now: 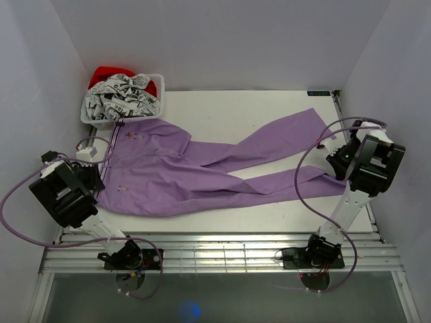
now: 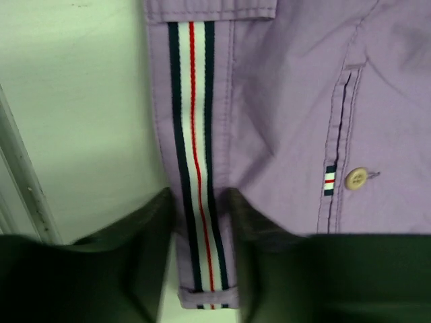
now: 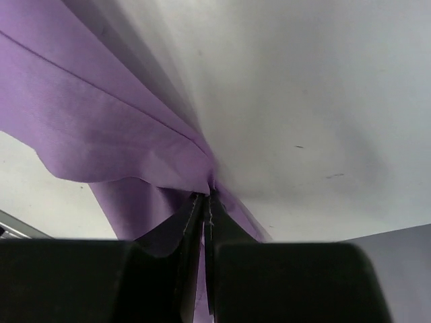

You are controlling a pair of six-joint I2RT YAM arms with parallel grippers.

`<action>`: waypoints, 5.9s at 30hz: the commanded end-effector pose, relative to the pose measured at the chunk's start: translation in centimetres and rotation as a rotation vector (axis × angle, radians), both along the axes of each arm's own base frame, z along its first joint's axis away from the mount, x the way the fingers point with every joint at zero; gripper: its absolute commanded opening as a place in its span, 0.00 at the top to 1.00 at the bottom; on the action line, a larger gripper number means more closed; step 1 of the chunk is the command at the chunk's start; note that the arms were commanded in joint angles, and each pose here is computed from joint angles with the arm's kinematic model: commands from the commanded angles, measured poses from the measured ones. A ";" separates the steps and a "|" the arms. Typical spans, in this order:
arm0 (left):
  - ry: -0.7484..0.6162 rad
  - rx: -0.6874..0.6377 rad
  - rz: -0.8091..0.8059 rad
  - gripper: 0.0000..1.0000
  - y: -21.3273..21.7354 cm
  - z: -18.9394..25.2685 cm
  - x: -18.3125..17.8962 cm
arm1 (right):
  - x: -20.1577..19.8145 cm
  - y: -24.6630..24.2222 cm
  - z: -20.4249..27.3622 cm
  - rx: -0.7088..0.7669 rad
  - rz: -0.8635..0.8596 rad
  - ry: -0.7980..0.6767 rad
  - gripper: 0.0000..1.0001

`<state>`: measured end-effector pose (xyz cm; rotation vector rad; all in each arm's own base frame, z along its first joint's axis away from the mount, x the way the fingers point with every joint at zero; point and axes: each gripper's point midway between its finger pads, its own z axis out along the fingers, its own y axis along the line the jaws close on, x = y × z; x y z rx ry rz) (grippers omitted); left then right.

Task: Fold and stack the trousers
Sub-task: Flatten the trousers out, then fold the trousers

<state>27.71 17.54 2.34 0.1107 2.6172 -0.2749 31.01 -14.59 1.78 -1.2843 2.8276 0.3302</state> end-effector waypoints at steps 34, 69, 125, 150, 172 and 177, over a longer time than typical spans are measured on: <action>-0.388 0.117 -0.288 0.17 -4.4 13.4 1.0 | 1.9 2.8 9.0 0.018 0.120 -0.269 0.10; -0.270 0.004 -0.196 0.25 -4.4 13.0 3.2 | 2.8 9.0 12.1 0.298 0.089 -0.377 0.45; -0.446 0.057 -0.469 0.23 -3.1 12.6 18.8 | 17.3 7.4 5.1 0.007 0.190 -0.526 0.11; -0.288 0.217 -0.842 0.63 -1.8 0.6 18.3 | 22.2 5.0 1.7 0.001 0.629 -0.548 0.13; -0.276 0.412 -0.819 1.00 2.0 0.5 17.1 | 22.3 0.6 8.5 -0.028 0.577 -0.700 0.09; -0.277 0.437 -0.843 1.00 2.1 0.2 16.9 | 24.0 0.7 11.6 -0.049 0.531 -0.804 0.12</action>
